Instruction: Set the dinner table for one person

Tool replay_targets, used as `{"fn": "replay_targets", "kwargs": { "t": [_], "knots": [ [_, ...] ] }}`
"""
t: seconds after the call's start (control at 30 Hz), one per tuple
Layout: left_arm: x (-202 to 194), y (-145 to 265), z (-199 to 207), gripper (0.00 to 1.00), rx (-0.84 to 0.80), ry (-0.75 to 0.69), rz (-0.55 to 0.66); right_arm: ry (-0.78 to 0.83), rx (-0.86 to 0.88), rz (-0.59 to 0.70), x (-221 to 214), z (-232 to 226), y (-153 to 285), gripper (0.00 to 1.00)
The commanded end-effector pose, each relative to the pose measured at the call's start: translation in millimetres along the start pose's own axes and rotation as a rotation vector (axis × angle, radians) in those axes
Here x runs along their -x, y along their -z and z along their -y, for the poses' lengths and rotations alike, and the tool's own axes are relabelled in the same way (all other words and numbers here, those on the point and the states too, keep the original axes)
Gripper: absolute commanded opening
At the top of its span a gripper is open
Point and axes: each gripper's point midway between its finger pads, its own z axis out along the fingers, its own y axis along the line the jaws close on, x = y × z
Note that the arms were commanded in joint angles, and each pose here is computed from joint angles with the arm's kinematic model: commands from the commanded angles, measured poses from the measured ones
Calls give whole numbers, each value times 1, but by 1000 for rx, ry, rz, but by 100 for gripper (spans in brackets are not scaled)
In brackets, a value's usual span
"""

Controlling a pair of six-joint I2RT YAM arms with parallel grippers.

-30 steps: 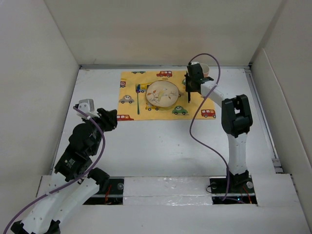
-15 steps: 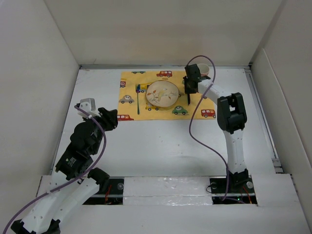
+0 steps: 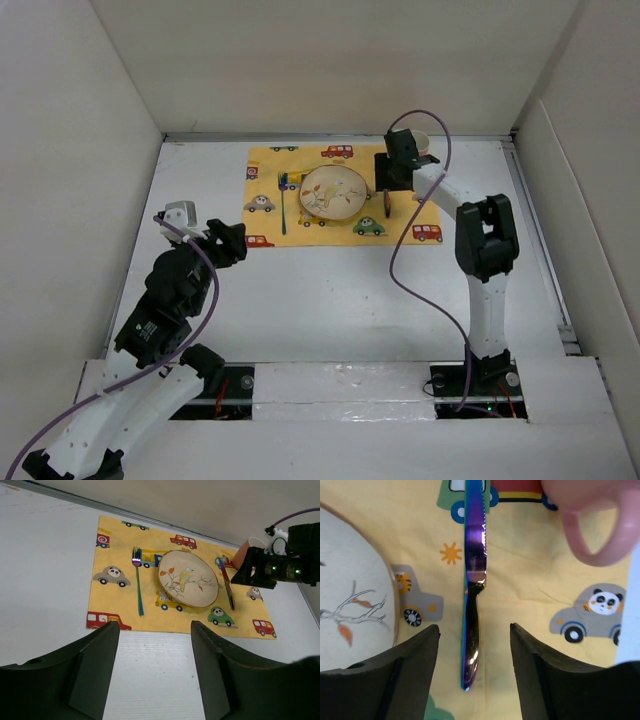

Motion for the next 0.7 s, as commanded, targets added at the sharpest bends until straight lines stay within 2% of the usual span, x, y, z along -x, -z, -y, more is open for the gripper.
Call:
{"fn": "replay_targets", "kwargs": {
  "t": [0.0, 0.03, 0.07, 0.13, 0.17, 0.23, 0.27, 0.3, 0.33, 0.37, 0.4, 0.47, 0.5, 0.6, 0.63, 0.67],
  "knots": [
    [14, 0, 2, 57, 0, 14, 52, -36, 41, 189, 60, -5, 58, 66],
    [13, 0, 2, 58, -2, 13, 48, -40, 44, 205, 64, -4, 67, 67],
    [14, 0, 1, 58, 1, 14, 51, -37, 76, 254, 77, -13, 93, 67],
    [16, 1, 2, 62, -4, 14, 58, -28, 104, 286, 72, -22, 112, 68],
    [15, 1, 1, 63, -2, 13, 56, -24, 146, 360, 84, -33, 150, 68],
    [15, 1, 2, 66, -7, 11, 53, -22, 172, 418, 76, -39, 175, 69],
    [16, 2, 2, 67, -8, 13, 56, -57, 170, 514, 88, -32, 218, 69],
    [16, 2, 2, 68, -9, 10, 54, -50, 194, 547, 82, -41, 237, 70],
    [17, 2, 2, 69, -7, 12, 59, -58, 187, 569, 67, -38, 242, 100],
    [19, 4, 1, 69, -4, 16, 68, -49, 211, 604, 63, -38, 257, 100],
    [20, 5, 1, 69, -9, 18, 72, -64, 261, 677, 65, -35, 298, 100],
    [27, 11, 3, 70, -25, 28, 97, -72, 270, 689, 40, -26, 316, 100],
    [30, 13, 4, 71, -33, 35, 110, -116, 297, 787, 41, -10, 357, 100],
    [49, 25, 3, 73, -47, 70, 177, -192, 281, 865, 15, 19, 390, 100],
    [58, 32, 4, 74, -55, 84, 202, -245, 302, 940, 8, 43, 426, 100],
    [68, 40, 4, 75, -70, 94, 234, -288, 310, 971, 1, 55, 439, 100]
  ]
}}
